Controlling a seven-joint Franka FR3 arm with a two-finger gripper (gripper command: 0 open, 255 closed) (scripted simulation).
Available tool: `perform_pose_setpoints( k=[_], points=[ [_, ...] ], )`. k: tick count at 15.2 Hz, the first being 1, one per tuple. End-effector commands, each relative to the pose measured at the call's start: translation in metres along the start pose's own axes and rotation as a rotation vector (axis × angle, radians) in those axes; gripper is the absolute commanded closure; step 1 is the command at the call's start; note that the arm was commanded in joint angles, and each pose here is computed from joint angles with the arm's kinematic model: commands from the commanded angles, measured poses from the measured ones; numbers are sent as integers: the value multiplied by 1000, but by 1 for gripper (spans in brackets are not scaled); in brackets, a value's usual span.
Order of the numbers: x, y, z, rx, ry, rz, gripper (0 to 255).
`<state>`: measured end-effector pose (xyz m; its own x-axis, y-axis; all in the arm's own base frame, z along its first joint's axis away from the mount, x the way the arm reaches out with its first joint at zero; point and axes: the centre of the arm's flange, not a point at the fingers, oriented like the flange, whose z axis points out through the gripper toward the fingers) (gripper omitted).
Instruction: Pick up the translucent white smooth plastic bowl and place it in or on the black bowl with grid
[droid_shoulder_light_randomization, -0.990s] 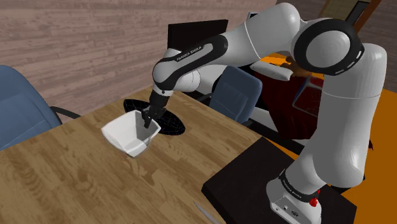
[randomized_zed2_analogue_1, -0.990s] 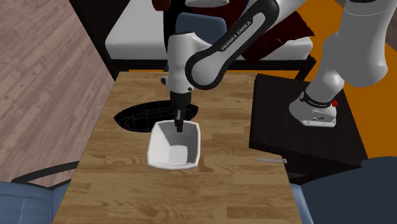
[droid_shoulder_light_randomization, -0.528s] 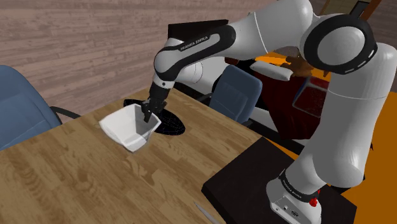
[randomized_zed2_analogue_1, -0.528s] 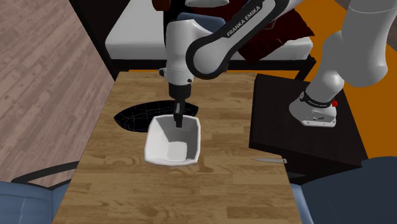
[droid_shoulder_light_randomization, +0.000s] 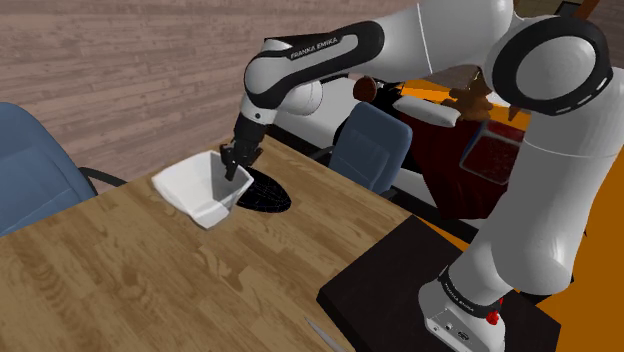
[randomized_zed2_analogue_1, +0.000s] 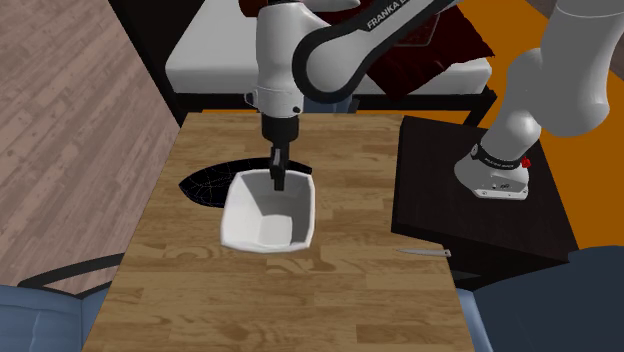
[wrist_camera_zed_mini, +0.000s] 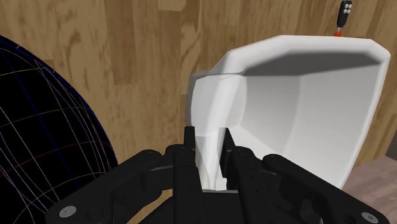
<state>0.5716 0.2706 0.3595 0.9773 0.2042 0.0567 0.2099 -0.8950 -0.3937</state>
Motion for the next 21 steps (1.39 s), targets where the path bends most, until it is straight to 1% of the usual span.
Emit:
perform_pose_setpoints(
  k=[1, 20, 21],
  points=[
    [7, 8, -10, 0, 1, 0, 255],
    [140, 190, -126, 0, 1, 0, 255],
    [140, 192, -121, 0, 1, 0, 255]
  ],
)
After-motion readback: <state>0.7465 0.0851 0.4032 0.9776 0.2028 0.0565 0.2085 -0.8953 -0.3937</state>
